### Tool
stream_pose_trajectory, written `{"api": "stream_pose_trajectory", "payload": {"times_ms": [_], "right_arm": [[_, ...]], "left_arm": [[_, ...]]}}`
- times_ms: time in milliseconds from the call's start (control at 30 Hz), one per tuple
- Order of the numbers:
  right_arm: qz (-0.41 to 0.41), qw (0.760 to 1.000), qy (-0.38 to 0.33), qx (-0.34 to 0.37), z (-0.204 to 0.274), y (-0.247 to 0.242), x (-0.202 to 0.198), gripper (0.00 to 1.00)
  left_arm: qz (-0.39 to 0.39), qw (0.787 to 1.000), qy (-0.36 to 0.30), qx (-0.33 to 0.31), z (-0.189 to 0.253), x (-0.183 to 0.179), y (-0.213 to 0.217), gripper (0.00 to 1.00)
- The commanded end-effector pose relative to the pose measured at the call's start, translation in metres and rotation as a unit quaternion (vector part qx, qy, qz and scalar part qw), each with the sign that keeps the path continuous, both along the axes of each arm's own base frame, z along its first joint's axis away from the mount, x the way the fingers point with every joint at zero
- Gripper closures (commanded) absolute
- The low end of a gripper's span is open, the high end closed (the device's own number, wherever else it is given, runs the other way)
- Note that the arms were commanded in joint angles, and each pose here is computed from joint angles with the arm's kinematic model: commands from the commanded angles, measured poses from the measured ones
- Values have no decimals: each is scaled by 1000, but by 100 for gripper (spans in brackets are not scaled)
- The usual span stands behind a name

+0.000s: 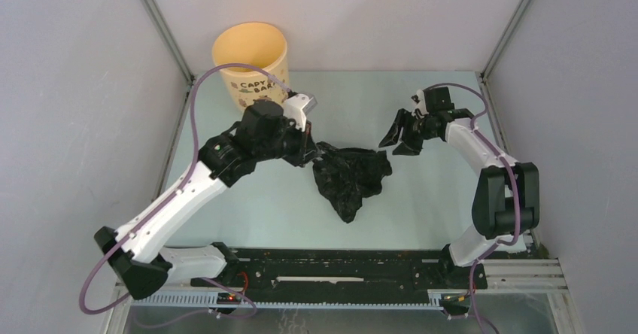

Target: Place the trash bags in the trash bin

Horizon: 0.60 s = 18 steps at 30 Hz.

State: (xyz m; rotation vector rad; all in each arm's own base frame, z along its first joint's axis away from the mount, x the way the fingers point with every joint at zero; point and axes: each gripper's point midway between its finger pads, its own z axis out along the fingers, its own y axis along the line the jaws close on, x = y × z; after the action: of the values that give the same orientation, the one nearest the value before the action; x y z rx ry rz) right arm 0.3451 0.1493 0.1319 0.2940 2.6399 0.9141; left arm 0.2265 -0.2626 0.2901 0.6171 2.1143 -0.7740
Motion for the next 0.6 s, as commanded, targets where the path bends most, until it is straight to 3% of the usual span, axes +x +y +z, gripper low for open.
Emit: {"api": "stream_pose_trajectory", "payload": {"times_ms": [0, 167, 233, 300, 367, 467, 567], "right_arm": [[20, 993, -102, -55, 61, -16, -20, 23], [90, 970, -204, -97, 106, 8, -60, 5], [78, 965, -233, -89, 122, 17, -69, 0], [12, 968, -246, -55, 139, 13, -69, 0], [70, 952, -297, 20, 162, 35, -87, 0], [138, 933, -329, 46, 171, 56, -103, 11], [194, 922, -332, 54, 167, 74, -116, 15]], "left_arm": [[-15, 999, 7, -42, 21, 13, -24, 100], [-55, 996, 24, -65, 22, 7, -42, 100], [-71, 995, 31, -69, 21, 3, -45, 100], [-76, 994, 36, -67, 19, 1, -45, 100], [-81, 994, 41, -67, 18, -1, -46, 100], [-89, 992, 49, -72, 18, -6, -47, 100], [-90, 992, 51, -78, 20, -9, -47, 100]]}}
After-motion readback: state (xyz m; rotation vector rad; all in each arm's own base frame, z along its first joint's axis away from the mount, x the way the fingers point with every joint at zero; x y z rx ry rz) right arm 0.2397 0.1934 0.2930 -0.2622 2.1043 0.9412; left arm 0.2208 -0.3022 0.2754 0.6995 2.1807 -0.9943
